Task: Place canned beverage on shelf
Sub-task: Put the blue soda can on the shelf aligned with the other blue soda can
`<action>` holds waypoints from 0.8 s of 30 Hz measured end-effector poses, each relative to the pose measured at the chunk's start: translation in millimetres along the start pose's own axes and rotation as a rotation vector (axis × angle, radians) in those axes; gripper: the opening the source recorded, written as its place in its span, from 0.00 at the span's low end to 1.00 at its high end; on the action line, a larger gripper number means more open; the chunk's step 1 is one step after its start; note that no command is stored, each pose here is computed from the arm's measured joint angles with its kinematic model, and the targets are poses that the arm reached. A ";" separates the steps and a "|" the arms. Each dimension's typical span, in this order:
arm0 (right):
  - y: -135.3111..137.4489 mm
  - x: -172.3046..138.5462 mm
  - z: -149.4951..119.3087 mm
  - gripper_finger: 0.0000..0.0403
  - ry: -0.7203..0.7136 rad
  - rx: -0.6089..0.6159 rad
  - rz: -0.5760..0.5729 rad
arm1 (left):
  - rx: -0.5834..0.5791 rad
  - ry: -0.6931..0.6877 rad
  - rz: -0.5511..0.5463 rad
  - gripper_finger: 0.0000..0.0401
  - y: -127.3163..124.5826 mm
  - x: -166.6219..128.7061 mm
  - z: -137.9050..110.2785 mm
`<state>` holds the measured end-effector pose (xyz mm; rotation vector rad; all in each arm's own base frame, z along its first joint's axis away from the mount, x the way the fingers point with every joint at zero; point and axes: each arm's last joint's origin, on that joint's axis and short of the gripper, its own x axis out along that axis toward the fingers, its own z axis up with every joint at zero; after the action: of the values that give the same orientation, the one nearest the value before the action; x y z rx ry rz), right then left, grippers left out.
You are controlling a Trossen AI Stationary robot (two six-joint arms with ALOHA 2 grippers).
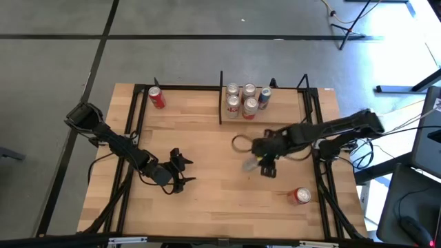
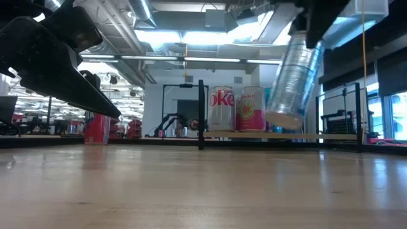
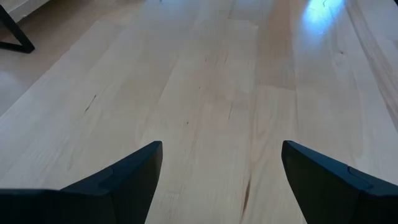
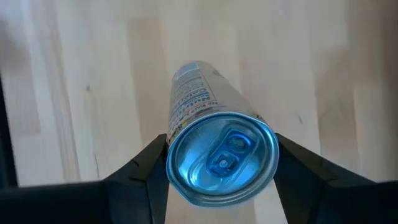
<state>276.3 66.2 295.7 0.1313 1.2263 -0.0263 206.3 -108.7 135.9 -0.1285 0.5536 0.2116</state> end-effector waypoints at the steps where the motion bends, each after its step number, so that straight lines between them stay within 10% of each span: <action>1: 7.3 3.3 6.5 0.50 0.007 -0.046 -0.004 | 0.000 0.000 0.000 0.79 0.0 0.0 0.0; 9: 55.0 34.5 44.4 0.50 0.119 -0.277 -0.048 | 0.001 0.000 0.000 0.79 0.0 0.0 0.0; 17: 42.3 43.6 65.7 0.51 0.227 0.185 -0.109 | -0.004 -0.001 -0.001 0.79 -0.1 0.0 0.1; 24: 30.6 46.2 65.6 0.55 0.251 0.305 -0.147 | -0.011 -0.004 -0.003 0.79 -0.3 0.0 0.5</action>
<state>356.1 91.4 276.6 0.3169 1.4759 -0.3345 206.6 -108.9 136.3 -0.1397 0.5481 0.2121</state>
